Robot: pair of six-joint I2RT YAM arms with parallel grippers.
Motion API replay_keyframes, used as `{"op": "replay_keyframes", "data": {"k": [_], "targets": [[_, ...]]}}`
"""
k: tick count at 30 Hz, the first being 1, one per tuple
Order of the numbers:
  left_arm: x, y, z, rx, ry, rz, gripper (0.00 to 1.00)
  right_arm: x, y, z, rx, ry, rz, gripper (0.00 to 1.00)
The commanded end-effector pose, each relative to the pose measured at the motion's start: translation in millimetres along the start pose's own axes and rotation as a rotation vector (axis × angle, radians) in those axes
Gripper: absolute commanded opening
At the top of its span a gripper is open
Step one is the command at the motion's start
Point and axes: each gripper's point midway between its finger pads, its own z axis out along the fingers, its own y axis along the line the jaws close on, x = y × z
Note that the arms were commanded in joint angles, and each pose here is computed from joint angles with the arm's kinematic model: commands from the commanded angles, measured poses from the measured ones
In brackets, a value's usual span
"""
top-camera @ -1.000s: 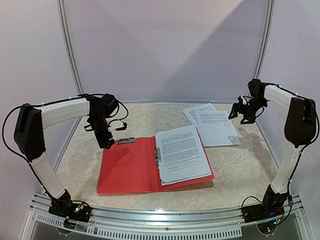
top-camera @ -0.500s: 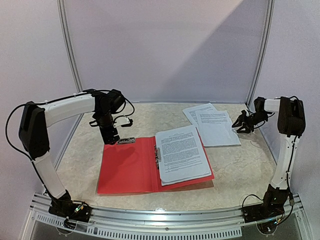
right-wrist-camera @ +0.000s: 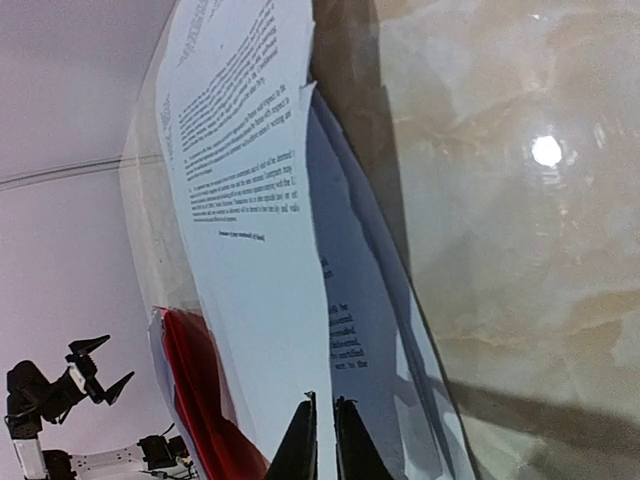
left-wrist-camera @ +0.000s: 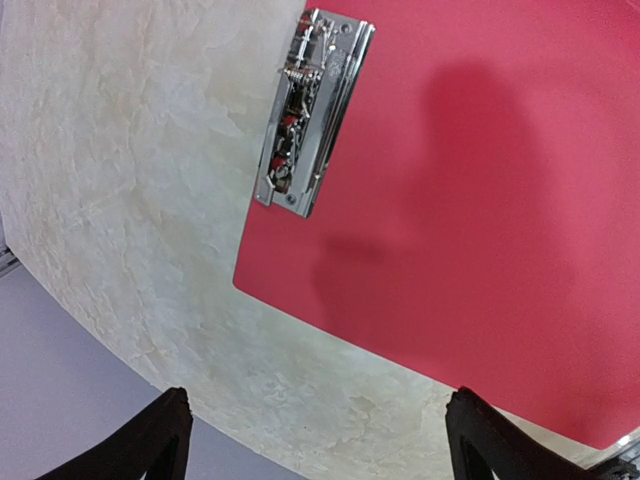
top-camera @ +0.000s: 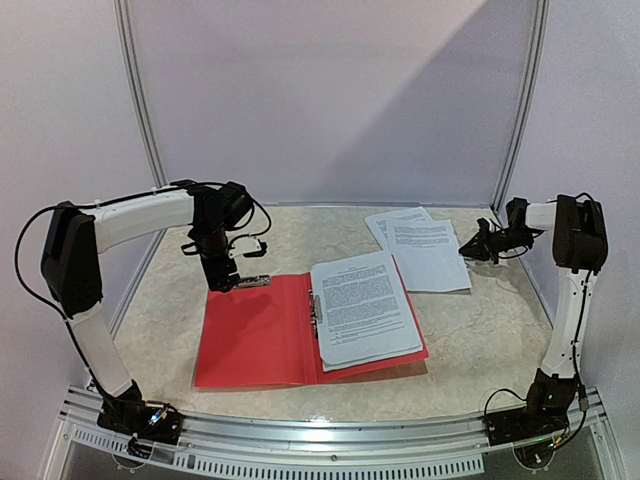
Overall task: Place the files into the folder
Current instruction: Pick up the file from the corner of the board.
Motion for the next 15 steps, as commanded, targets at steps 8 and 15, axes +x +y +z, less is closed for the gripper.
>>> {"op": "replay_keyframes", "data": {"k": [8,15], "targets": [[-7,-3,1,0.001,-0.002,0.017,0.90,21,-1,28,-0.116,0.093,0.060,0.12],[-6,-3,2,0.002,-0.003,0.012,0.90,25,7,45,-0.127,0.119,0.056,0.19]]}}
